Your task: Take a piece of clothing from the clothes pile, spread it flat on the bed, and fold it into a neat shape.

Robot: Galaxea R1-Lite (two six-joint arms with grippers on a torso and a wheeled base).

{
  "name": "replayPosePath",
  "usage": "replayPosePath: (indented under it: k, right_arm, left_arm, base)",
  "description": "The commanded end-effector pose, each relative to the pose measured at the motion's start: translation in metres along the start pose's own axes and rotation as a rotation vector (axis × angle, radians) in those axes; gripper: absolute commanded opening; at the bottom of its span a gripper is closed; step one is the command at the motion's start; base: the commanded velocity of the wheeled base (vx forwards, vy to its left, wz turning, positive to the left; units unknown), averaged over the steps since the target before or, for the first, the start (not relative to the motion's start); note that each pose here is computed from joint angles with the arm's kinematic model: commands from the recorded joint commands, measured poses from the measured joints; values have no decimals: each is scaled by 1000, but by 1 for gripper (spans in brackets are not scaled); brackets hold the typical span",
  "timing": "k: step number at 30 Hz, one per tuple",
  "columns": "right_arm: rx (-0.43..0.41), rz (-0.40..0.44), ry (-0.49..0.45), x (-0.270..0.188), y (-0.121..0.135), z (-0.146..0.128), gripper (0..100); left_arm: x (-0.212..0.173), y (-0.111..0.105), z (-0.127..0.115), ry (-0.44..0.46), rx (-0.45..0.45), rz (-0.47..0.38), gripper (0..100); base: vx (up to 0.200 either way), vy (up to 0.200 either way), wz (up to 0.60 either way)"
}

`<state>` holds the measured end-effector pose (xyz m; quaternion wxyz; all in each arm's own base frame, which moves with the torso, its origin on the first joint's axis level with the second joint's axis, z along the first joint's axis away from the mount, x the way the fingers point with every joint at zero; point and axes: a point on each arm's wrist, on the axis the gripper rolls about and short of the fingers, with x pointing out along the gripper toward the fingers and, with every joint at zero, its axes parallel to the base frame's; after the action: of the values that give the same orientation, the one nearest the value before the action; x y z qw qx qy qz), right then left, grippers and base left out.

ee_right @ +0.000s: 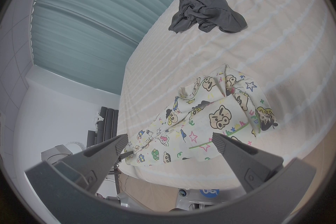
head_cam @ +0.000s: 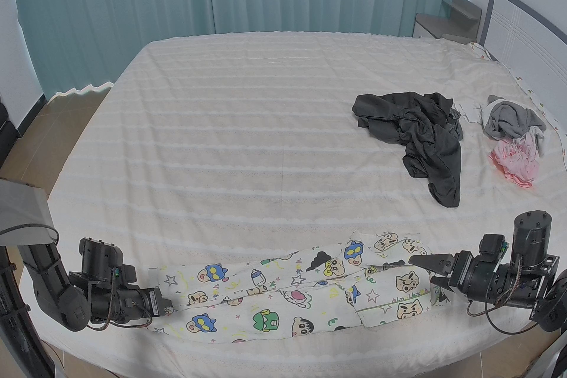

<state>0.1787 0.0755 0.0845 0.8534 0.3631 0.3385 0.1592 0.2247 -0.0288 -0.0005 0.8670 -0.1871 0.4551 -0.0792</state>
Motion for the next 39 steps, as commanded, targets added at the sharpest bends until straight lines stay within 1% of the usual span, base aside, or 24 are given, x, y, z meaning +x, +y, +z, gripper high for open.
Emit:
replayPosePath:
  k: [1,2,3,7,10,11,14,17,19,23,28,32,33,34,36,39]
  right_arm:
    - [2,-4,5,1,-1,-1,100]
    - [2,-4,5,1,-1,-1,100]
    - [1,-3,4,0,-1,-1,100]
    - [1,-1,2,-1,-1,-1,100]
    - [1,-1,2,-1,-1,-1,100]
    - [1,-2,3,-1,-1,-1,100]
    - [1,-3,4,0,-1,-1,100]
    - [2,-4,5,0,-1,-1,100]
    - [2,-4,5,0,-1,-1,100]
    - [2,-4,5,0,-1,-1,100]
    - [1,-3,4,0,-1,-1,100]
    - [1,-3,4,0,-1,-1,100]
    - [2,-4,5,0,-1,-1,100]
    - [1,-3,4,0,-1,-1,100]
    - [1,-2,3,0,-1,-1,100]
    - [0,0,1,-1,-1,-1,100]
  left_arm:
    - [-13,0,3,-42,-7,-5,0]
    - [-13,0,3,-42,-7,-5,0]
    - [-20,5,4,-60,-29,5,0]
    - [-25,14,6,-78,-60,9,0]
    - [-25,14,6,-78,-60,9,0]
    - [-37,23,10,-113,-100,-16,0]
    - [-47,35,13,-145,-147,-28,0]
    - [-56,51,14,-166,-209,-64,0]
    - [-63,61,14,-192,-247,-66,0]
    - [-80,83,18,-271,-315,-74,0]
    - [-105,114,24,-397,-392,-73,0]
    - [-126,144,29,-484,-456,-45,0]
    - [-128,147,31,-492,-461,-43,0]
    - [-137,158,33,-520,-485,-38,0]
    - [-149,170,40,-556,-498,-32,0]
    - [-166,185,49,-591,-519,-22,0]
  base:
    - [0,0,0]
    - [0,0,0]
    - [0,0,0]
    - [0,0,0]
    - [0,0,0]
    - [0,0,0]
    - [0,0,0]
    - [0,0,0]
    - [0,0,0]
    - [0,0,0]
    - [0,0,0]
    - [0,0,0]
    - [0,0,0]
    - [0,0,0]
    - [0,0,0]
    - [0,0,0]
